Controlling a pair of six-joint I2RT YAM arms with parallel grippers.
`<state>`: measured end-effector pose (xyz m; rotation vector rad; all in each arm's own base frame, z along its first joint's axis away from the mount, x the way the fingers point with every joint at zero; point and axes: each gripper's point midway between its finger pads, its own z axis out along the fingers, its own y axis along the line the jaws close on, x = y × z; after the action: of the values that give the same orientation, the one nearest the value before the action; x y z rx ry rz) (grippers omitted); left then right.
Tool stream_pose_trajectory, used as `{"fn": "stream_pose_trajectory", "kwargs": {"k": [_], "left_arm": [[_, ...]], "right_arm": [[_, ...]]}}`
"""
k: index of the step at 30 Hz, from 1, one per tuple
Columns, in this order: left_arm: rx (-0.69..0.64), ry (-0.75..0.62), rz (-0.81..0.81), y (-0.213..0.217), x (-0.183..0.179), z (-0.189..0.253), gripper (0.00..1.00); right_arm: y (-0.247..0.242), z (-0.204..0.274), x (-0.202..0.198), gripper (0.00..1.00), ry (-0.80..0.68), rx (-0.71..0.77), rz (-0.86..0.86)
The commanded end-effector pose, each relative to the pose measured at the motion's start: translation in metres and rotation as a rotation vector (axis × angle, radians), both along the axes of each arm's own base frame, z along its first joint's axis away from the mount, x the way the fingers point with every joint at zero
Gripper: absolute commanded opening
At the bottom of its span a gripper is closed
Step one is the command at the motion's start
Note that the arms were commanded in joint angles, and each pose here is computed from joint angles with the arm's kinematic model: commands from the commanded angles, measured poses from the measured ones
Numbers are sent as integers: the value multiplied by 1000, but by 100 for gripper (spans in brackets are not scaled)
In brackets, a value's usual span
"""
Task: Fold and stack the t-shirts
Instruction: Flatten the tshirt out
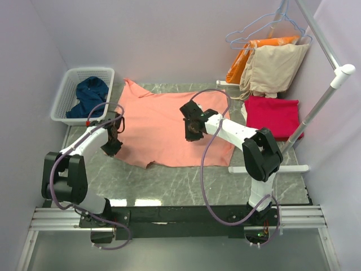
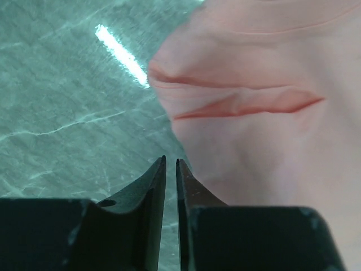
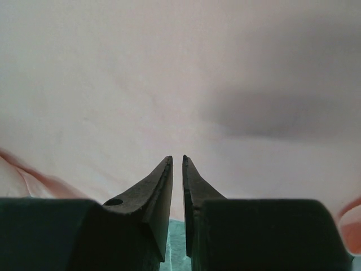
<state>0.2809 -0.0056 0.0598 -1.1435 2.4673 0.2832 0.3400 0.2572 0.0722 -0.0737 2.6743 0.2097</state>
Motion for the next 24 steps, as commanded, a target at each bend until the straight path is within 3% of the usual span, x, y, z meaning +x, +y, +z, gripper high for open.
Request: {"fn": "stream_pose_trajectory", "kwargs": {"k": [1, 10, 16, 24], "left_arm": [[-57, -85, 10, 0, 19, 0, 18], [-4, -35, -26, 14, 33, -13, 31], [0, -18, -37, 20, 32, -19, 46], [-68, -13, -52, 13, 36, -28, 44]], "right_arm": [[4, 5, 7, 19, -16, -6, 13], [3, 1, 7, 19, -3, -17, 13], [4, 0, 8, 19, -4, -18, 14], [6, 4, 15, 19, -12, -28, 4]]}}
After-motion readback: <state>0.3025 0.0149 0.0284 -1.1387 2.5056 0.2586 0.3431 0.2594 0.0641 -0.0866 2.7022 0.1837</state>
